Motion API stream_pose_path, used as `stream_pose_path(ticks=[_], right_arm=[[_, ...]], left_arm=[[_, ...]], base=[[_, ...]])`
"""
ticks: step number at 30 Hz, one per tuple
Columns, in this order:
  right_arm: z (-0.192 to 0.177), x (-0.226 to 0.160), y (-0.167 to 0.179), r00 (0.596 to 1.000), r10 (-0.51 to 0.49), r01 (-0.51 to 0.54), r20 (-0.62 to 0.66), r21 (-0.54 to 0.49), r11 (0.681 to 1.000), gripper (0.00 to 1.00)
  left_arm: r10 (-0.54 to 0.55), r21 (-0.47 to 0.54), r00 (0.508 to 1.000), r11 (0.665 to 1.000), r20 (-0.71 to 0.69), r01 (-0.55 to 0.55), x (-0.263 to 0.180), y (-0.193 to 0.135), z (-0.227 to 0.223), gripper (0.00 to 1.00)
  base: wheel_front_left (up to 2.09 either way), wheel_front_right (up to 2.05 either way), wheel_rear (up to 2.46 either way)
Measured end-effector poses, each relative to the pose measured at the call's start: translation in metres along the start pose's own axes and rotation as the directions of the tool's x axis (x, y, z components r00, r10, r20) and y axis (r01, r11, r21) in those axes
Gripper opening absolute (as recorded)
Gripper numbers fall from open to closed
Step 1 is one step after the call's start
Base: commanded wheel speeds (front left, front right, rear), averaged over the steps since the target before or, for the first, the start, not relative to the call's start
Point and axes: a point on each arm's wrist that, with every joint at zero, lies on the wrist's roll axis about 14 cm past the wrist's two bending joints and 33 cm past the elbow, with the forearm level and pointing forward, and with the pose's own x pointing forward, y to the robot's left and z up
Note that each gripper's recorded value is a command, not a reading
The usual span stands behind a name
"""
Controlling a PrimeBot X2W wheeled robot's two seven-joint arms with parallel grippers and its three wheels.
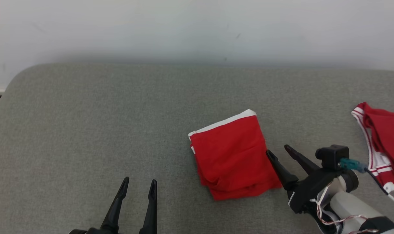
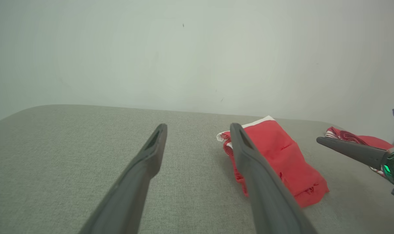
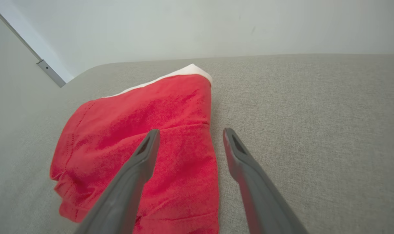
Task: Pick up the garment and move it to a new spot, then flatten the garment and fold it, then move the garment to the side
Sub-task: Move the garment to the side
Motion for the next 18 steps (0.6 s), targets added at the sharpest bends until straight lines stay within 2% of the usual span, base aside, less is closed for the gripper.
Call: stream_pose_path(ticks=[11,17,18], right_arm=[[-0.028,0.038,-0.024,0.986,0.014,0.002,-0.168,0.094,0.996,1.00],[-0.048,0.049,-0.017,0.973,0.050,-0.019,-0.225,0.134,0.991,1.00],[-0.050,0.051,-0.016,0.971,0.054,-0.022,-0.231,0.138,0.990,0.61]], left_arm=[[0.025,-0.004,0.999,1.000,-0.049,-0.025,0.019,0.015,-0.019,1.00],[0.028,-0.002,0.997,1.000,-0.070,-0.028,0.026,0.019,-0.027,1.00],[0.029,-0.002,0.997,1.000,-0.071,-0.029,0.026,0.019,-0.028,1.00]], base=[[0.00,0.00,0.00],[0.00,0.00,0.00],[0.00,0.00,0.00]])
